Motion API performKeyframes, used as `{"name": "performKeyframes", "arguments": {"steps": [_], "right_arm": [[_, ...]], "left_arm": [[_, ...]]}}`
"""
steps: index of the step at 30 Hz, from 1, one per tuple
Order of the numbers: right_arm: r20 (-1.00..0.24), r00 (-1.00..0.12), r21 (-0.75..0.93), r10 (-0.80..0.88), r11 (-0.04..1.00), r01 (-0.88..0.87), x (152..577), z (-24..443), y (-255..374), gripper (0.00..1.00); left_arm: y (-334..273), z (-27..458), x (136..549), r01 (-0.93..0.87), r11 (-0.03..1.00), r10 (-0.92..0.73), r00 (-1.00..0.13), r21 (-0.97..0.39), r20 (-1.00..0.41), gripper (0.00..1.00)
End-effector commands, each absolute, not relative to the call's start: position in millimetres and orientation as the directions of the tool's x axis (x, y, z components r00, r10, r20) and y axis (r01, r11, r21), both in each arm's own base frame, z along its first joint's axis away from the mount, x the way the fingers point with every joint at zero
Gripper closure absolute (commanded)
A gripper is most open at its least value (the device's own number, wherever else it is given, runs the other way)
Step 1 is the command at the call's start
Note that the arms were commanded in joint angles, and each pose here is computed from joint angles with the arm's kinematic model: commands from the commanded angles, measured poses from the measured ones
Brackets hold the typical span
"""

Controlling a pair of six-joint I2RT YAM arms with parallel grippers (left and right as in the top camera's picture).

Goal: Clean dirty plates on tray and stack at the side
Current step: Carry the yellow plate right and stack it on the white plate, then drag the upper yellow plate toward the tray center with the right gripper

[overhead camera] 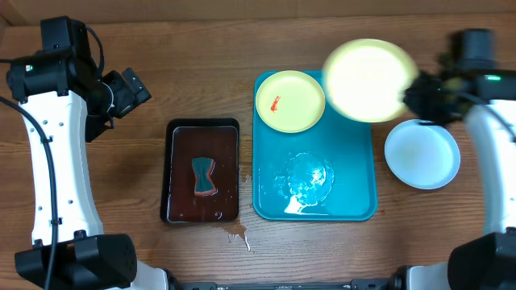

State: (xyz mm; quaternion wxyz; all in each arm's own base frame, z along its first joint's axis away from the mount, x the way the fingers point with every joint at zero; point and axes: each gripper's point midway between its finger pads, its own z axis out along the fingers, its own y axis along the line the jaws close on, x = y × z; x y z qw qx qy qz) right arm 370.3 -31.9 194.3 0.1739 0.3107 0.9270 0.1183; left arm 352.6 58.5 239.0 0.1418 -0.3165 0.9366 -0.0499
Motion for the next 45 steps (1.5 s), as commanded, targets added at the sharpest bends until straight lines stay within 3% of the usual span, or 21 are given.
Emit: {"name": "performKeyframes", "arguments": {"steps": [1,9,14,20,21,23,26,31,36,41,45], "right_arm": [[-0.188,-0.663,0.266,0.724,0.688,0.675,349,169,-85,0.96],[-0.006,-0.525,0.168,0.851,0.518,0.838,282,89,-129,0.96],[-0.002,-0.521,0.162,0.854,0.515,0.842,273,56,-126,0.96],[-0.033,-0.509,0.133,0.86,0.509,0.85,271,56,-136,0.96],[-0.031,-0.507,0.135,0.862,0.506,0.852,271,57,-136,0.95],[-0.033,-0.506,0.137,0.862,0.506,0.852,272,65,-137,0.75],[-0.054,-0.525,0.151,0.85,0.526,0.837,278,85,-136,0.65],[-0.152,-0.665,0.265,0.731,0.679,0.685,307,140,-106,0.59],[-0.313,-0.829,0.408,0.463,0.854,0.323,343,190,-26,0.56],[-0.447,-0.868,0.409,0.218,0.912,0.018,372,200,54,0.49],[-0.542,-0.836,0.313,0.087,0.944,-0.105,404,185,102,0.42]], "left_arm": [[56,248,354,-0.554,0.808,-0.589,-0.766,-0.199,-0.258,0.0],[56,248,354,-0.553,0.809,-0.588,-0.767,-0.199,-0.258,0.0],[56,248,354,-0.553,0.809,-0.588,-0.767,-0.199,-0.258,0.0],[56,248,354,-0.553,0.809,-0.588,-0.767,-0.199,-0.258,0.0],[56,248,354,-0.553,0.809,-0.588,-0.767,-0.199,-0.258,0.0],[56,248,354,-0.553,0.809,-0.588,-0.767,-0.199,-0.258,0.0],[56,248,354,-0.554,0.809,-0.588,-0.766,-0.199,-0.258,0.0],[56,248,354,-0.554,0.809,-0.588,-0.766,-0.199,-0.258,0.0],[56,248,354,-0.553,0.809,-0.588,-0.767,-0.199,-0.258,0.0],[56,248,354,-0.553,0.809,-0.588,-0.767,-0.199,-0.258,0.0],[56,248,354,-0.553,0.809,-0.588,-0.767,-0.199,-0.258,0.0]]}}
